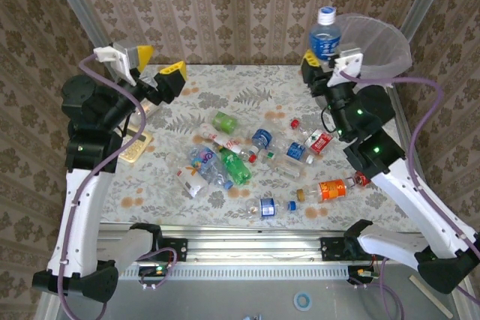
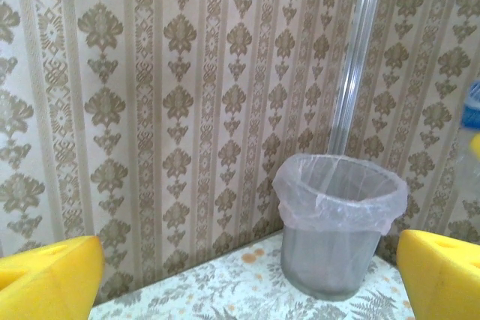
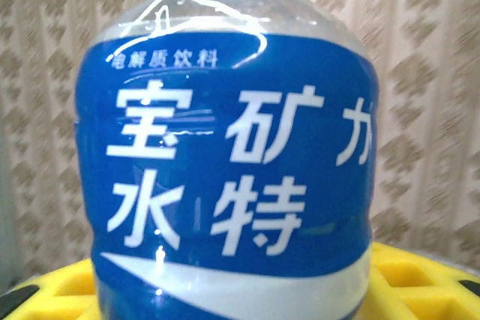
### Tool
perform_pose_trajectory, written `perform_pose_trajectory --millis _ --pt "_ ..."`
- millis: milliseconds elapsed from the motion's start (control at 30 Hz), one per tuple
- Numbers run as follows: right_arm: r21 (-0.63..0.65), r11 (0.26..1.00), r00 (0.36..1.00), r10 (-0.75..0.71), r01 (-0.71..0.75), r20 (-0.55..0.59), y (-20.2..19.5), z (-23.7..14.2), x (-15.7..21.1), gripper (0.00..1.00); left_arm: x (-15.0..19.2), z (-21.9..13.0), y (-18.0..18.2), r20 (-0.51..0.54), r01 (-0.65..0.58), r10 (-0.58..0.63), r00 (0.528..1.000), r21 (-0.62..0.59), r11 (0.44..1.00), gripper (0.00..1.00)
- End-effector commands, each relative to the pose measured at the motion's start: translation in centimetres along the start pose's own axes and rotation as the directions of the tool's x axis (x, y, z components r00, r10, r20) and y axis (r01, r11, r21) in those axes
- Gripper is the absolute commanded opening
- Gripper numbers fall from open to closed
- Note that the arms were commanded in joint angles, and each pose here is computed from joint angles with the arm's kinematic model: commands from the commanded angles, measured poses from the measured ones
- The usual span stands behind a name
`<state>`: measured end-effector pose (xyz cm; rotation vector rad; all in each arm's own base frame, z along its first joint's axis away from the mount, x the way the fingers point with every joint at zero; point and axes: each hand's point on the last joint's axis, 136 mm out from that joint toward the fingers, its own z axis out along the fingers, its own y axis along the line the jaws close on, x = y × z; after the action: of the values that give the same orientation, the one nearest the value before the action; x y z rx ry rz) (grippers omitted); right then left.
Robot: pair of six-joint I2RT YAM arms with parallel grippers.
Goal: Throw the plastic bottles in the bin
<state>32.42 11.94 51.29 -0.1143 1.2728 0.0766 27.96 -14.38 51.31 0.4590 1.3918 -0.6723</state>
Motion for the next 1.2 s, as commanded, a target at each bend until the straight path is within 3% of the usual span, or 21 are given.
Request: perform_pose_trajectory --millis 0,133,267,367,433,533,600,767,1000,1167 --pt "0.192 0.98 0.993 -0.07 0.052 0.091 -3.6 0.3 -2.2 0.51 1.6 -0.4 0.4 -0.046 -0.004 0.002 0.999 -0.034 0.999 1.0" --pt "0.294 0.955 0.996 0.004 0.023 -0.088 -8.6 3.4 1.7 0.51 2.0 -0.3 0.5 -0.052 0.008 -0.01 0.999 -0.036 0.999 1.0" --pt "0.36 0.933 0.947 0.106 0.01 -0.302 -13.0 7.3 7.8 0.52 2.2 0.0 0.5 -0.054 0.022 -0.023 0.998 -0.026 0.999 1.0" --pt "0.367 0.93 0.848 0.174 0.026 -0.5 -14.7 10.4 14.3 0.53 2.6 0.3 0.8 -0.064 0.034 -0.036 0.997 -0.034 0.999 1.0" --pt "0.376 0.924 0.763 0.195 0.068 -0.617 -15.8 11.6 18.4 0.59 3.0 0.5 1.2 -0.075 0.042 -0.045 0.996 -0.046 0.998 1.0" --pt "0.394 0.91 0.675 0.211 0.129 -0.707 -17.4 12.7 22.7 0.77 3.9 1.0 1.6 -0.094 0.062 -0.067 0.993 -0.048 0.997 1.0" --pt "0.407 0.899 0.679 0.199 0.16 -0.707 -18.1 13.5 22.8 0.86 4.7 1.5 1.9 -0.122 0.078 -0.083 0.989 -0.052 0.996 1.0" --pt "0.37 0.927 0.721 0.212 0.066 -0.66 -16.1 14.0 19.2 0.92 7.6 2.3 5.0 -0.189 0.153 -0.181 0.965 -0.152 0.977 1.0" --pt "0.222 0.974 0.719 0.187 -0.046 -0.669 -9.7 9.4 15.7 0.99 11.6 1.6 12.0 -0.198 0.36 -0.455 0.868 -0.381 0.852 1.0" --pt "0.119 0.98 0.72 0.2 -0.162 -0.664 -5.2 5.3 14.5 1.0 14.4 1.1 16.1 -0.277 0.326 -0.504 0.818 -0.497 0.804 1.0"
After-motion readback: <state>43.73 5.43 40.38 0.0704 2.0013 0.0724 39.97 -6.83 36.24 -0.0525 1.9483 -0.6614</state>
